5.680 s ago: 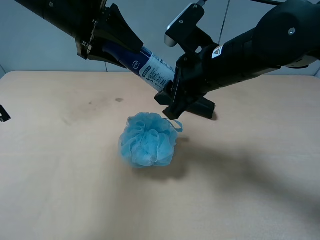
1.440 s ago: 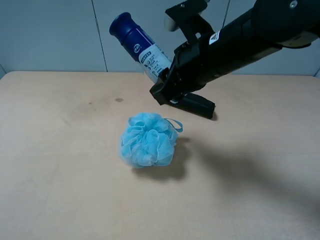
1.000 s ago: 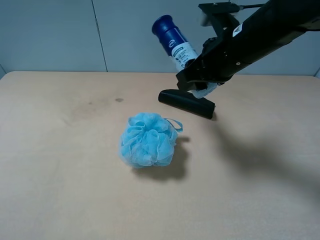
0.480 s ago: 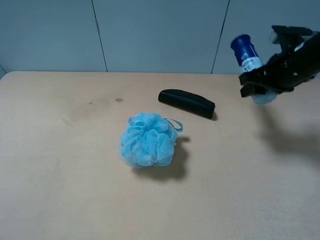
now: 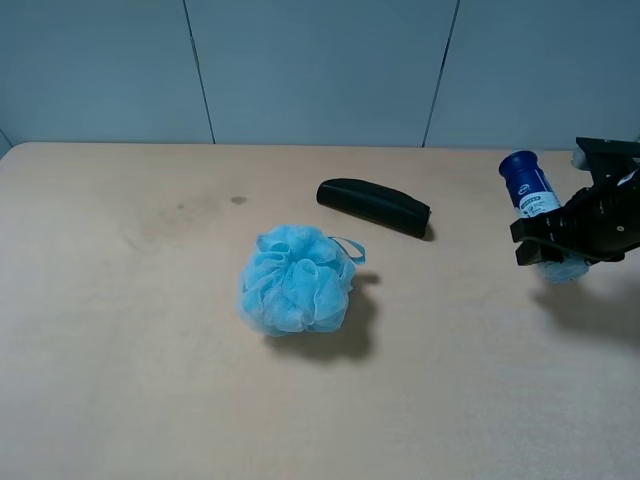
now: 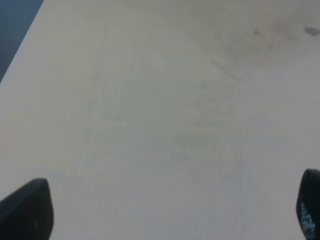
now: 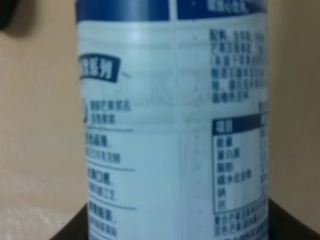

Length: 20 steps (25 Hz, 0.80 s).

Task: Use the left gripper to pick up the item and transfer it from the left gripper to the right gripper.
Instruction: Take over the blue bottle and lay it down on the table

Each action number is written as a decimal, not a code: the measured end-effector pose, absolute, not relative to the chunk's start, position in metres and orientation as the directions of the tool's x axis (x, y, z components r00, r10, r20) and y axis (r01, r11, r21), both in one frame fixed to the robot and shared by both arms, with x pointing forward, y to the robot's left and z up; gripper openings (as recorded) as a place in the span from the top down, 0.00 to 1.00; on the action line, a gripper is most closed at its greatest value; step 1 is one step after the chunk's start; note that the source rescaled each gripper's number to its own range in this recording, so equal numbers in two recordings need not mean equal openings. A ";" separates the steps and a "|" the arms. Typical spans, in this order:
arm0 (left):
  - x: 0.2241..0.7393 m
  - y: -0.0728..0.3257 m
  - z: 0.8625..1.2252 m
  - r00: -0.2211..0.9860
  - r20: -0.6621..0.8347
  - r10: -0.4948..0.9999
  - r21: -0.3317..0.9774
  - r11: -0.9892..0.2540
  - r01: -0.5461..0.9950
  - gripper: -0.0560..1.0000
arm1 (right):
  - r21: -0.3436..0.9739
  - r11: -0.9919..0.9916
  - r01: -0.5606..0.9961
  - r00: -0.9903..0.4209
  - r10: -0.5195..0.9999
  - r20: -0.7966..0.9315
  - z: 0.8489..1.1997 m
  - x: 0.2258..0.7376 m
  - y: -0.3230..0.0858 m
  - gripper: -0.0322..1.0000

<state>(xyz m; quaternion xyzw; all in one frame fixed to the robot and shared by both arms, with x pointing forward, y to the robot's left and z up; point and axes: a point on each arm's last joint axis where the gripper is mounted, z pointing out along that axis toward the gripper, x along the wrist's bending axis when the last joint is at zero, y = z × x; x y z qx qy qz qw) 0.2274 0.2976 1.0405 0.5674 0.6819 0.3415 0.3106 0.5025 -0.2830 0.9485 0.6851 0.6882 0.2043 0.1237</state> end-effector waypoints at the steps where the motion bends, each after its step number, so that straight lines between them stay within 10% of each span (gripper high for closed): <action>1: 0.227 0.298 1.041 -0.163 -0.036 0.986 0.818 0.123 0.562 0.05 | 0.456 -0.023 0.890 -0.029 0.994 0.108 0.948 0.503 -0.283 0.96; 20: 0.227 0.298 1.041 -0.164 -0.038 0.986 0.819 0.125 0.561 0.06 | 0.446 -0.010 0.895 -0.060 0.988 0.144 0.943 0.496 -0.261 0.96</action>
